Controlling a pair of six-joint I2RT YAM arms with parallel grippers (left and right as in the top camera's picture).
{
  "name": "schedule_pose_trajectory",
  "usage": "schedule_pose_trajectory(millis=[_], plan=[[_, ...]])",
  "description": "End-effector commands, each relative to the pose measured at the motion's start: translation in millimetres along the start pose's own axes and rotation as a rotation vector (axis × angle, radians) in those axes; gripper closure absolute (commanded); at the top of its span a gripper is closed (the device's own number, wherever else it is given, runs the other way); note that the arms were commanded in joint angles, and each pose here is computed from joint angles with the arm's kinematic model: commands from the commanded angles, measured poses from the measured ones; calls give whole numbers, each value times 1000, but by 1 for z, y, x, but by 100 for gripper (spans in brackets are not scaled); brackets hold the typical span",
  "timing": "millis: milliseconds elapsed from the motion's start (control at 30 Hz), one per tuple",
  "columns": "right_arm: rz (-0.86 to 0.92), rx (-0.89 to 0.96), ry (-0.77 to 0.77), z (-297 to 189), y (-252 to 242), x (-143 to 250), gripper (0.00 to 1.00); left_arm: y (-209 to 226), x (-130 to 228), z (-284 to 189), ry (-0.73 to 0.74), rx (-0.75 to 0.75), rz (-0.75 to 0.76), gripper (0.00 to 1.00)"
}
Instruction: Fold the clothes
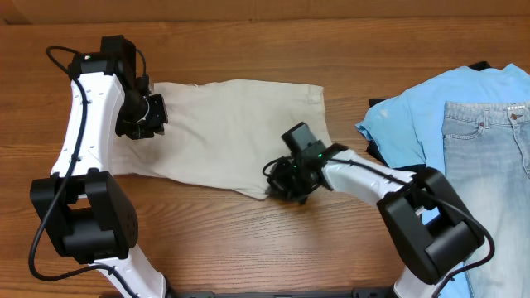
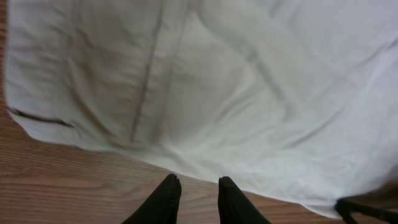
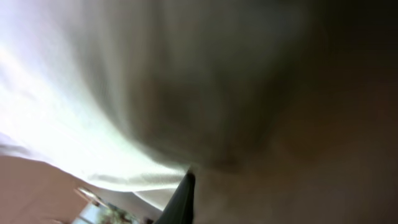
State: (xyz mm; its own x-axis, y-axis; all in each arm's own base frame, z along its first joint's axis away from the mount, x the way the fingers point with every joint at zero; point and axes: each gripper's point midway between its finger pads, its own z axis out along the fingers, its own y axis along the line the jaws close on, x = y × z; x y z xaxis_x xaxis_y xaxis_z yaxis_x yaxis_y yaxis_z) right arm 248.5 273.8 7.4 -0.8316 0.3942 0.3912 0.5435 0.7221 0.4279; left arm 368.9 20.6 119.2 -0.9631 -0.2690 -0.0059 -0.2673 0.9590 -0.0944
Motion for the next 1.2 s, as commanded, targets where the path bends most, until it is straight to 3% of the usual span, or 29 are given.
schedule_pose_trajectory(millis=[0,133,400,433,500,533,833,1067,1167], plan=[[-162,17,66,-13,1,5,96,4,-3,-9,-33,-16,21,74],[-233,89,104,-26,-11,10,96,5,-2,4,-27,-17,20,71],[-208,179,142,-33,-34,18,96,16,14,32,26,-52,13,71],[-200,184,146,-34,-36,18,91,17,14,32,26,-54,11,71],[-194,180,143,-36,-36,15,69,18,13,30,24,-46,3,72],[-194,176,140,-36,-35,14,65,18,13,29,23,-41,-2,72],[-315,134,41,-66,-6,-10,63,21,23,16,72,-27,-42,67],[-537,29,-28,-78,30,-20,62,45,-1,19,-16,-14,-75,26],[-565,6,-56,-78,37,-25,67,59,-11,31,-59,-22,-7,21]])
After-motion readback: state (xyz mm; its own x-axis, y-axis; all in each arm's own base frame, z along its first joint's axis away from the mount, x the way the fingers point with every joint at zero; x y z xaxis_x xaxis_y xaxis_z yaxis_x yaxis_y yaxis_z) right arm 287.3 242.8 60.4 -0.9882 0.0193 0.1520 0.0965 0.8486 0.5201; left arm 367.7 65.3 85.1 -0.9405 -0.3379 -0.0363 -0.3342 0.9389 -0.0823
